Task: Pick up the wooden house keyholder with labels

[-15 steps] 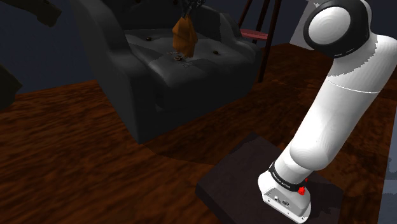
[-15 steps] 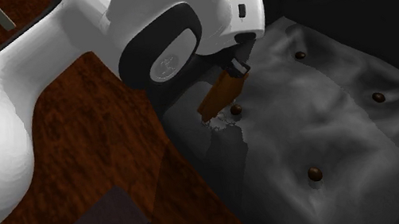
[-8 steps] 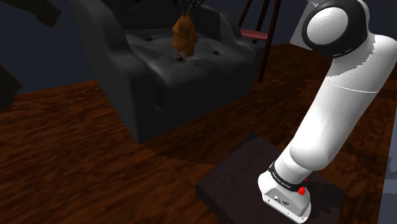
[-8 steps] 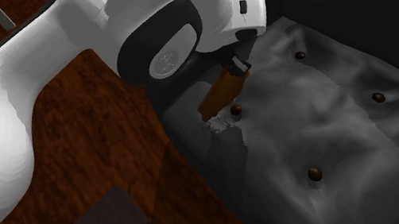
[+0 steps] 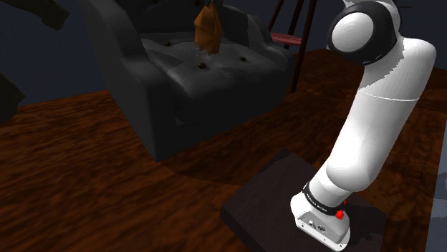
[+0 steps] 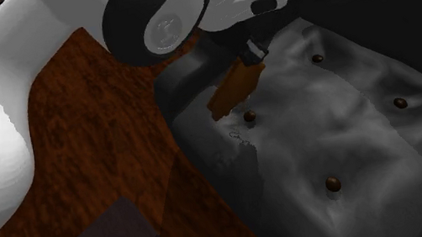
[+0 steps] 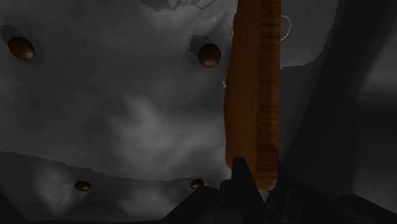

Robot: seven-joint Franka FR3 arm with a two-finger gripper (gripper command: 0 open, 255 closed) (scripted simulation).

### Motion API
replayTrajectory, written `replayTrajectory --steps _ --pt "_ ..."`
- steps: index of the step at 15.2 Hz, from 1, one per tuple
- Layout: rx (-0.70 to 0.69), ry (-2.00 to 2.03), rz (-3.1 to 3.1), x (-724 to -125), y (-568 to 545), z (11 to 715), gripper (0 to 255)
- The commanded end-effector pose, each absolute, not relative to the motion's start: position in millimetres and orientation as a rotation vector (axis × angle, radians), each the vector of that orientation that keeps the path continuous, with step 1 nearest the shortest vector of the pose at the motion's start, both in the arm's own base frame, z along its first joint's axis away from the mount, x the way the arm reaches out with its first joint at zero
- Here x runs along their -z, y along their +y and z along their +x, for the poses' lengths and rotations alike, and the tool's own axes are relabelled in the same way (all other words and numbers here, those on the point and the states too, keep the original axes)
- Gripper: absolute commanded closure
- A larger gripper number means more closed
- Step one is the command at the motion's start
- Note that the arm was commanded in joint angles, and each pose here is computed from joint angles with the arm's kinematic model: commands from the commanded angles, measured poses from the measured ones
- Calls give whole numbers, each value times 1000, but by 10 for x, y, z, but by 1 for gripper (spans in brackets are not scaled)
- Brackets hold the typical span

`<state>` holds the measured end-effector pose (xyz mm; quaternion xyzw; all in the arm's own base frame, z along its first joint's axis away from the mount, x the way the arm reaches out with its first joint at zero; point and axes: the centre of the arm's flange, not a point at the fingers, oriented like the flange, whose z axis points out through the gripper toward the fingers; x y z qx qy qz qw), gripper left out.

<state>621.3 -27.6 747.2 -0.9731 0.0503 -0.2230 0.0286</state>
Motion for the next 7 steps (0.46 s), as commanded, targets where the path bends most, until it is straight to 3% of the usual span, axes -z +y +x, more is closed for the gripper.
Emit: replayTrajectory --steps 1,7 --pt "689 155 -3003 -7583 -280 6208 255" --pt "689 155 -3003 -7802 -280 6208 255"
